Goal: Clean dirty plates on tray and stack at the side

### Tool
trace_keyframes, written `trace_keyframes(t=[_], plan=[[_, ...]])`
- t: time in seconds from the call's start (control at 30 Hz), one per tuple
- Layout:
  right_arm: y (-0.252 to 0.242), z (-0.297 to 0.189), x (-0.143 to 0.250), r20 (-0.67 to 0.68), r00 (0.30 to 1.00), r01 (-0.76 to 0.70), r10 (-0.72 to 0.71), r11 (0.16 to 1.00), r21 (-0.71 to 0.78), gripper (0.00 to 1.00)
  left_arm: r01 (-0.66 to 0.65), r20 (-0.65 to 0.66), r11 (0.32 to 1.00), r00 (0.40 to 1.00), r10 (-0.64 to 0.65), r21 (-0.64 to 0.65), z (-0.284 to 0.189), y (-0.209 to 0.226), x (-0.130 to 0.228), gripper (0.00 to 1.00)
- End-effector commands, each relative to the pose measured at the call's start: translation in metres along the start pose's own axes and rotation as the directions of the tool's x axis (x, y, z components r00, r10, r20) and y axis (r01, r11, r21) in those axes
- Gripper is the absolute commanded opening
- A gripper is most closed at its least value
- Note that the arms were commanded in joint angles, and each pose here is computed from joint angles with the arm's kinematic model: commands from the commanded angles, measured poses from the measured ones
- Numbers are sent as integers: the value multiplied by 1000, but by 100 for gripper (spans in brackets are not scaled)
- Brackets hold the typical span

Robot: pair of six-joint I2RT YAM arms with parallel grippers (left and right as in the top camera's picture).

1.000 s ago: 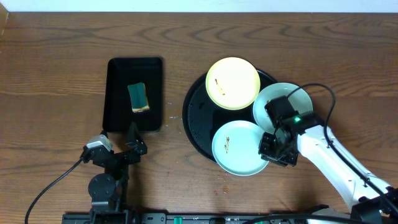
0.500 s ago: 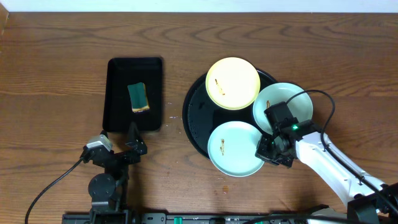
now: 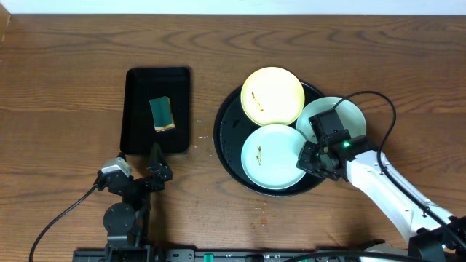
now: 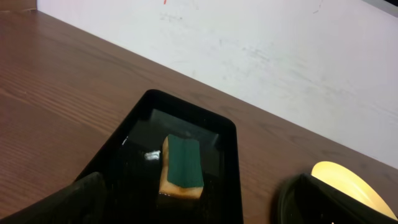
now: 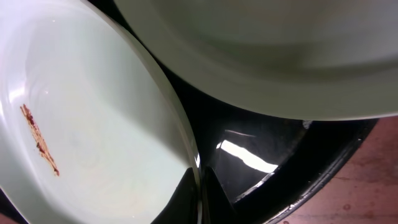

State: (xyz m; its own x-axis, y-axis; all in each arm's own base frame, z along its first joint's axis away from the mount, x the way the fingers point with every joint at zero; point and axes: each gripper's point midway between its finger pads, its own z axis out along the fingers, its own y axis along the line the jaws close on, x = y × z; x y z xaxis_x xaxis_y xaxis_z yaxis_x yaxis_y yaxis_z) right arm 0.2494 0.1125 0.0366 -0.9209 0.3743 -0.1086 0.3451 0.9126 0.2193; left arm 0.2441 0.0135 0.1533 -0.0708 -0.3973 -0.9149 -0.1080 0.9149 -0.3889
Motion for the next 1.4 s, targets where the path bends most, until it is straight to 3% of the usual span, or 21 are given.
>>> trace_keyframes(t=[0.0,0.3,0.47,0.6,0.93,1.23,1.37], plan=[[-4,1,-3,21,1000,14,-15,999,32,1,-2,-39,999,999,0,-35,1,10,15,96],[-16,15,7,11,1000,12,-13,999,47,2,-2,-39,999,999,0,-35,1,10,15,96],[-9,15,22,-71,997,9,-9,1000,-5,1,-2,-39,999,999,0,-35,1,10,15,97],[-14,15,11,-15,1000,10,-9,999,31,1,-2,-39,999,999,0,-35,1,10,15,96],[-10,15,-5,65,998,16,-18,999,28,22,-2,-39,999,999,0,-35,1,10,15,96],[-18,19,3,43,999,13,-15,999,47,19,-2,-39,999,999,0,-35,1,10,15,96],[-8,23,3,43,999,19,-18,1000,-10,20,-2,-39,999,999,0,-35,1,10,15,96]])
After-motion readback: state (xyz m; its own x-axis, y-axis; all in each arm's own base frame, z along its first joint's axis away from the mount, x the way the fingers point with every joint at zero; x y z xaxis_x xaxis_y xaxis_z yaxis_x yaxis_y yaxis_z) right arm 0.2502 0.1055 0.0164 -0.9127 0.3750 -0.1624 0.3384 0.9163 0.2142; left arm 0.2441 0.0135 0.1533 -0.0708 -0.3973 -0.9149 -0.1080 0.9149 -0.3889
